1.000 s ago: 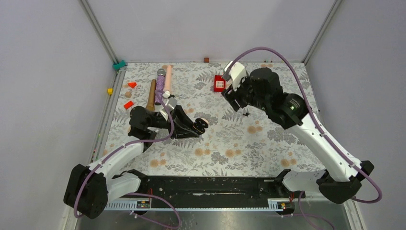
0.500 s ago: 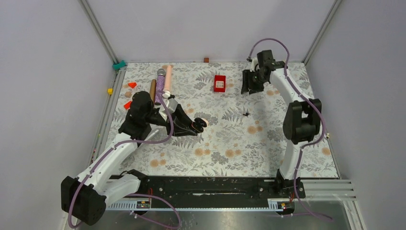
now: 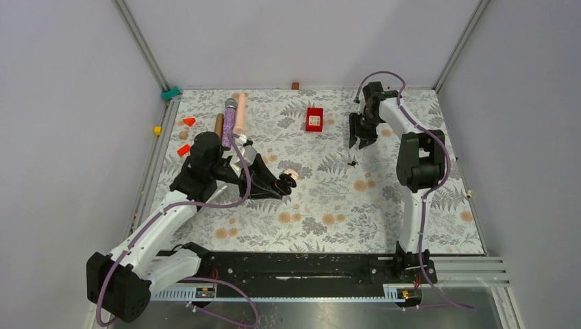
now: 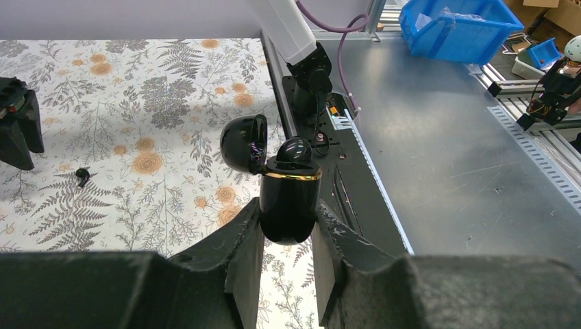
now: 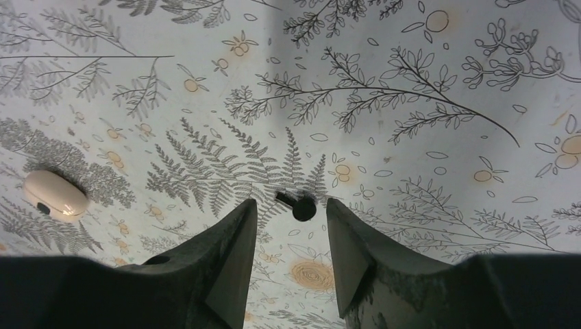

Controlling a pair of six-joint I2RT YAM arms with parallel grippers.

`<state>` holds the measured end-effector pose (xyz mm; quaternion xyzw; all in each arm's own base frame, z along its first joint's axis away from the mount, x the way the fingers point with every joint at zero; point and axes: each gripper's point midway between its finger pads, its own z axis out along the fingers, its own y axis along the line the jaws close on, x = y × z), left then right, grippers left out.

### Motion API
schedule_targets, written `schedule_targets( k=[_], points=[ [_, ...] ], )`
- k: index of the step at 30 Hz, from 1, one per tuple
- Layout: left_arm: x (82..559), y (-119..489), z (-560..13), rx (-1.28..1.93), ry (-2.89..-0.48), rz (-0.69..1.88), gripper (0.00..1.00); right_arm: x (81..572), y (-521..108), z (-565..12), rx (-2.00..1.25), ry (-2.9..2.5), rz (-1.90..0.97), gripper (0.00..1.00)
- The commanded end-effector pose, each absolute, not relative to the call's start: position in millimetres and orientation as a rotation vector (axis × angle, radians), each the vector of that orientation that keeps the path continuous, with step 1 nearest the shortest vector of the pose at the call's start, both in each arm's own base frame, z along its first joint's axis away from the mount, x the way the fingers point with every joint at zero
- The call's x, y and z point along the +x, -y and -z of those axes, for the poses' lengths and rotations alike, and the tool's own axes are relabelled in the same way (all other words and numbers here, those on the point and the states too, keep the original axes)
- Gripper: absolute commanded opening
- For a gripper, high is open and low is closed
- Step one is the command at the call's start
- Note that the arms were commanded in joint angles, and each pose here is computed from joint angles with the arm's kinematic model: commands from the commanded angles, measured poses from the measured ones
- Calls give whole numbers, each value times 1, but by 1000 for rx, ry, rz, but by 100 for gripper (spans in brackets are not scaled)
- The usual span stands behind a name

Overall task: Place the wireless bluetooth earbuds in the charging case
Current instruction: Pick up the earbud from the center of the board.

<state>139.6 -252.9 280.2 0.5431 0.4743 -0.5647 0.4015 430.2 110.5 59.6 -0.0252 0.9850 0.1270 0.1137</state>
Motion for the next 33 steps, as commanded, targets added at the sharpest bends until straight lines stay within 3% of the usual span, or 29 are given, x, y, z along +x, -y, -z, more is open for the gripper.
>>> schedule_targets(
  k=[1, 25, 33],
  points=[
    [132, 252, -289, 1414, -1114, 1425, 0, 419, -101, -47, -100, -2993, -283, 48],
    [120, 253, -296, 1437, -1090, 1459, 0, 391, -105, -36, -317, -3019, 12, 40],
    [118, 252, -296, 1440, -1086, 1461, 0, 370, -125, -40, -369, -3029, -105, 38]
  ],
)
